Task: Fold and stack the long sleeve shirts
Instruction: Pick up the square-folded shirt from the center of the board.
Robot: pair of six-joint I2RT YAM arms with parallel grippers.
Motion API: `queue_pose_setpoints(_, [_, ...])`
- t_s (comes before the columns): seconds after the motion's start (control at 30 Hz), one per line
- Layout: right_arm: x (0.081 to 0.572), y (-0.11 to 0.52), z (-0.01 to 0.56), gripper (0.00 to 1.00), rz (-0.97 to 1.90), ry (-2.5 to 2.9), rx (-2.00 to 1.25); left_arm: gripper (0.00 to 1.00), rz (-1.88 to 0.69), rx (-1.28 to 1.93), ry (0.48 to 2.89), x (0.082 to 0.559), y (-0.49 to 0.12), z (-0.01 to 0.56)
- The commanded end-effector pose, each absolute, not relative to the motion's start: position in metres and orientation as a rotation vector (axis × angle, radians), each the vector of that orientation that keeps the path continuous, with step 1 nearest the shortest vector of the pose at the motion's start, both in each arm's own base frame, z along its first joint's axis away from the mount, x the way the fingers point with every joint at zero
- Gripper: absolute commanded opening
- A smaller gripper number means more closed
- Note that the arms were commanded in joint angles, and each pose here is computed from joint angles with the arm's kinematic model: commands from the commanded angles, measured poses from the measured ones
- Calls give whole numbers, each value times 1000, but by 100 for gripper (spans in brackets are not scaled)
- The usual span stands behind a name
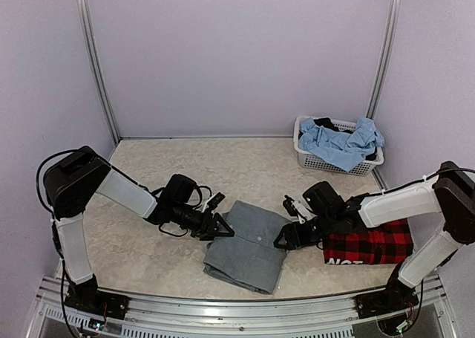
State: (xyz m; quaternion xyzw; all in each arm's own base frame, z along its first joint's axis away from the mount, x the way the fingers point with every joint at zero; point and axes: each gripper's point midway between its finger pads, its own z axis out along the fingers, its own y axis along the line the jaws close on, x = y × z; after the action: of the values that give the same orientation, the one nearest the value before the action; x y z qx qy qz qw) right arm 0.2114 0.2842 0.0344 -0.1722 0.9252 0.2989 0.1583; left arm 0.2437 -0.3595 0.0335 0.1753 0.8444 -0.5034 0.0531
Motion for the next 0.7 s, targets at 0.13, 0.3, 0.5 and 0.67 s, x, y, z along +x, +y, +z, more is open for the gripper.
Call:
queue_pose_setpoints(0.13, [204, 290, 26, 66, 863, 2660, -518, 29, -1682, 503, 2612, 217, -381, 21])
queue_pose_setpoints(0.3, [207, 283, 34, 67, 808, 2647, -526, 0, -1653, 451, 2555, 233, -373, 39])
queue_pose_setpoints(0.5, [220, 270, 57, 68, 683, 2607, -531, 0, -1409, 493, 2508, 267, -360, 91])
queue_pose_setpoints(0.67, [235, 245, 79, 70, 582, 2568, -490, 0, -863, 533, 2532, 304, -335, 146])
